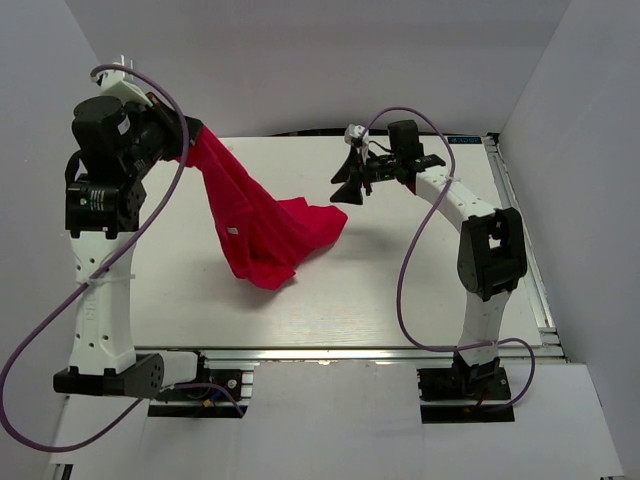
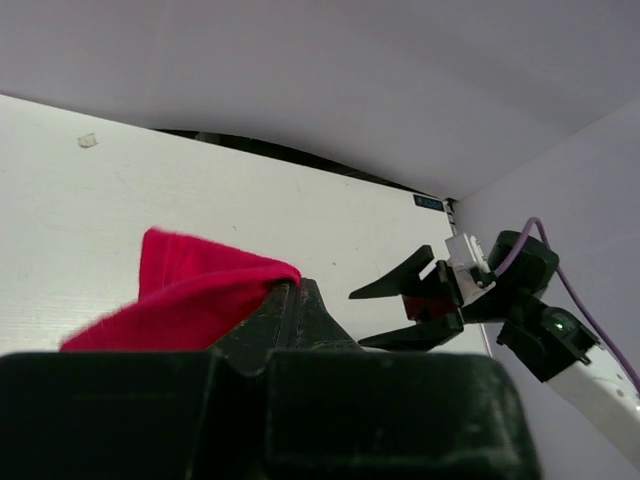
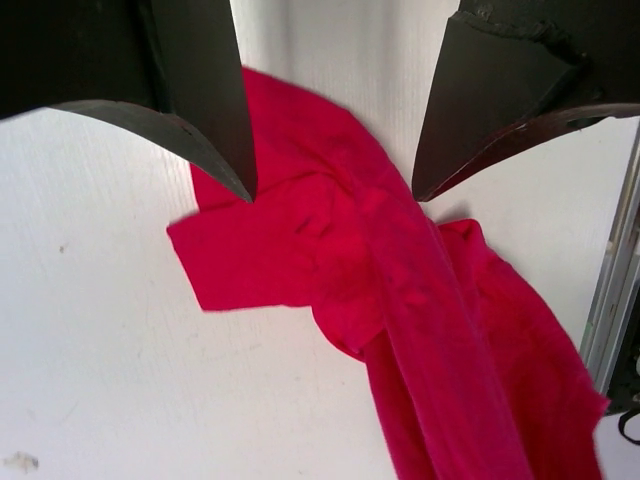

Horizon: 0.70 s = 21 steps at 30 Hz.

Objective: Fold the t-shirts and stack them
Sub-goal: Flatten out the tshirt

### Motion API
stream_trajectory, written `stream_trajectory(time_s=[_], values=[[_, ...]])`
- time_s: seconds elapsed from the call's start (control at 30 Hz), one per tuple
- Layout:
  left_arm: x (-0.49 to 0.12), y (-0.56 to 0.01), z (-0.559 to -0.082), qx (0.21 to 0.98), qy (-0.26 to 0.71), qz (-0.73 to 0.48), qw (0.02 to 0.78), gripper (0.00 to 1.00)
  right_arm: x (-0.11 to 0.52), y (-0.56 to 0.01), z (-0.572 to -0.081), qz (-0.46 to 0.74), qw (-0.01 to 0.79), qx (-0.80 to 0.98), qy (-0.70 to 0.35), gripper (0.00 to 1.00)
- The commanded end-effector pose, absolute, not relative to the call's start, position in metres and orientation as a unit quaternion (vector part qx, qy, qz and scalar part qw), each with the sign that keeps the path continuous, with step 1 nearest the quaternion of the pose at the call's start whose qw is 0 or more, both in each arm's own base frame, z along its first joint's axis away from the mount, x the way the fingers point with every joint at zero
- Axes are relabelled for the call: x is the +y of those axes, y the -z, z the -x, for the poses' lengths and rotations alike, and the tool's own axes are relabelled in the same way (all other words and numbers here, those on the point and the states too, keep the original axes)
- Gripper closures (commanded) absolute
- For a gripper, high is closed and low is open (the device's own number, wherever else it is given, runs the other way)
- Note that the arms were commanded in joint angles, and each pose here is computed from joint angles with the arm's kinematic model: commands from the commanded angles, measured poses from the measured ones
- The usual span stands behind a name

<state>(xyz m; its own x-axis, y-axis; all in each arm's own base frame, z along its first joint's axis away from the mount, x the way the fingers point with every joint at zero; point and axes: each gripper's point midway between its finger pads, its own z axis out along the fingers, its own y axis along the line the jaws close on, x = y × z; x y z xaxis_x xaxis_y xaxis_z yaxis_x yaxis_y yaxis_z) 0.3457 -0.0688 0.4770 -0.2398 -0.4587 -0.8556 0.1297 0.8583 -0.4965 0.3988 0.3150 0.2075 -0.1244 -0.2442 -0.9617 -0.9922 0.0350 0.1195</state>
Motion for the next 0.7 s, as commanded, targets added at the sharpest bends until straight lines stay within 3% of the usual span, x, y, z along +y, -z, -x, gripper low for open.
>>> stream_trajectory(time_s=[0.0, 0.27, 0.37, 0.67], values=[[-0.08, -0.532, -0.313, 0.699, 0.279, 0.063, 0.655, 1.0, 0.322, -0.235, -0.387, 0.571, 0.447, 0.505, -0.468, 0.3], [-0.07, -0.591, -0.237, 0.623, 0.305, 0.094, 0.714, 1.0, 0.325, -0.24, -0.379, 0.57, 0.462, 0.487, -0.474, 0.32], [-0.08, -0.594, -0.22, 0.625, 0.337, 0.086, 0.699, 1.0, 0.328, -0.23, -0.395, 0.554, 0.462, 0.53, -0.445, 0.32], [-0.09, -0.47, -0.179, 0.73, 0.386, 0.222, 0.519, 1.0, 0.34, -0.196, -0.397, 0.516, 0.416, 0.593, -0.458, 0.35]])
